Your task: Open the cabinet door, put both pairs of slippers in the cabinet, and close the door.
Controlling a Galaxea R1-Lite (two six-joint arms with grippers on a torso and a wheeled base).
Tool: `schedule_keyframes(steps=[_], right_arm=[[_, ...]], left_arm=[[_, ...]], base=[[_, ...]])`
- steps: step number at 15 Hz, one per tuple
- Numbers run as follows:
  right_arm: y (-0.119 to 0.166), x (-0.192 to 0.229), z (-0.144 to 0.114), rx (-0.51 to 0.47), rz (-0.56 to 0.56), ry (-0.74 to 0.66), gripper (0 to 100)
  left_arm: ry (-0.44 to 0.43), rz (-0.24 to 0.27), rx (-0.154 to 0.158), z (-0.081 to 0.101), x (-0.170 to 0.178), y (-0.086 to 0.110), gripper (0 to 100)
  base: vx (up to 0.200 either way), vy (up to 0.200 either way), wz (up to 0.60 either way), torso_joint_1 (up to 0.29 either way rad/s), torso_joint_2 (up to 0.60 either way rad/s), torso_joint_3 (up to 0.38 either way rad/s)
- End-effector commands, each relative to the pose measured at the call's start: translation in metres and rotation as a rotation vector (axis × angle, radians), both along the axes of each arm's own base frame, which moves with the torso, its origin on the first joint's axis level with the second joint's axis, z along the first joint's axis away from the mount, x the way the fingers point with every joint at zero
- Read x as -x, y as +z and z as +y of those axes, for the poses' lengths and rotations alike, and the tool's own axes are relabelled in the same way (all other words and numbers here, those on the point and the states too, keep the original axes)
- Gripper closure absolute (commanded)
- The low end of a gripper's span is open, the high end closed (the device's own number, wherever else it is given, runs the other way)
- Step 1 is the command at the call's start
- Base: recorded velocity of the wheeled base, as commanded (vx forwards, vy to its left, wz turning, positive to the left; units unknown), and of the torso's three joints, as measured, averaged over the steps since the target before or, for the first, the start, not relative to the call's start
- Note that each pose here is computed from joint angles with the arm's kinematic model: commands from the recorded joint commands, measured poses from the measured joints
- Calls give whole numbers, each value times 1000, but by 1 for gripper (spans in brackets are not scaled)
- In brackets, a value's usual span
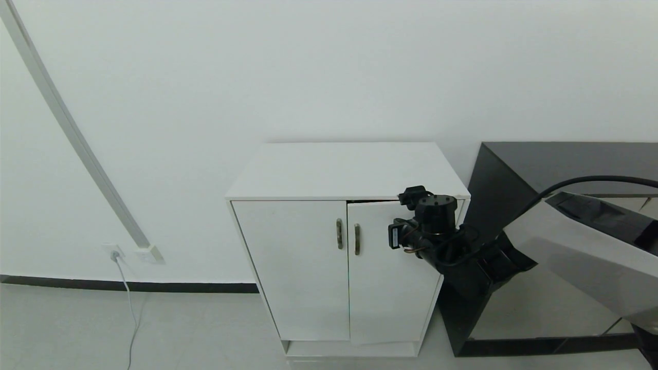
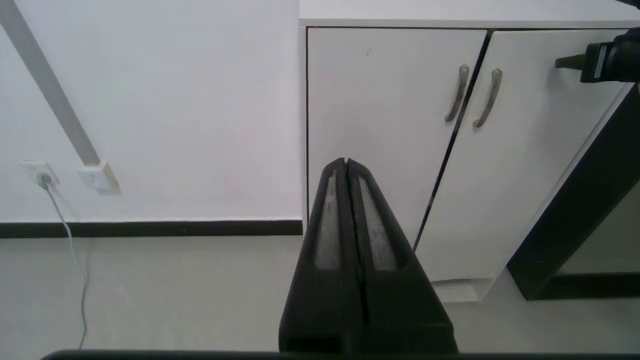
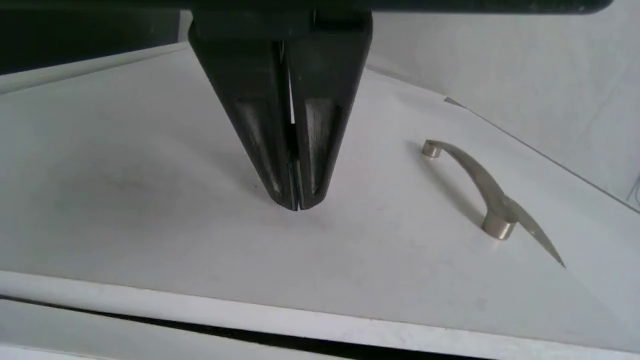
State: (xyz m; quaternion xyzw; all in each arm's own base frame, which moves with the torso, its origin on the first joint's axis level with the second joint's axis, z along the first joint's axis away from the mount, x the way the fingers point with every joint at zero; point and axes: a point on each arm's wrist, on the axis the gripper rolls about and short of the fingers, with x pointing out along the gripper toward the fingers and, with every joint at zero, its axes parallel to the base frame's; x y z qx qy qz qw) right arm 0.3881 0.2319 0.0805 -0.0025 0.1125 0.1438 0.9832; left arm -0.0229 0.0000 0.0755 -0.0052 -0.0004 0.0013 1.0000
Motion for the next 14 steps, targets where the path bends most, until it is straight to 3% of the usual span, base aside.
schedule_keyframes(steps=[1, 14], right_arm=[[-3, -1, 1, 1, 3, 0, 100], [1, -14, 0, -10, -29, -15, 100]], left_arm=[[1, 1, 0, 0, 0, 0, 100], [1, 1, -1, 0, 0, 0, 100]], base=[[0, 0, 0, 0, 0, 0], [0, 0, 0, 0, 0, 0]])
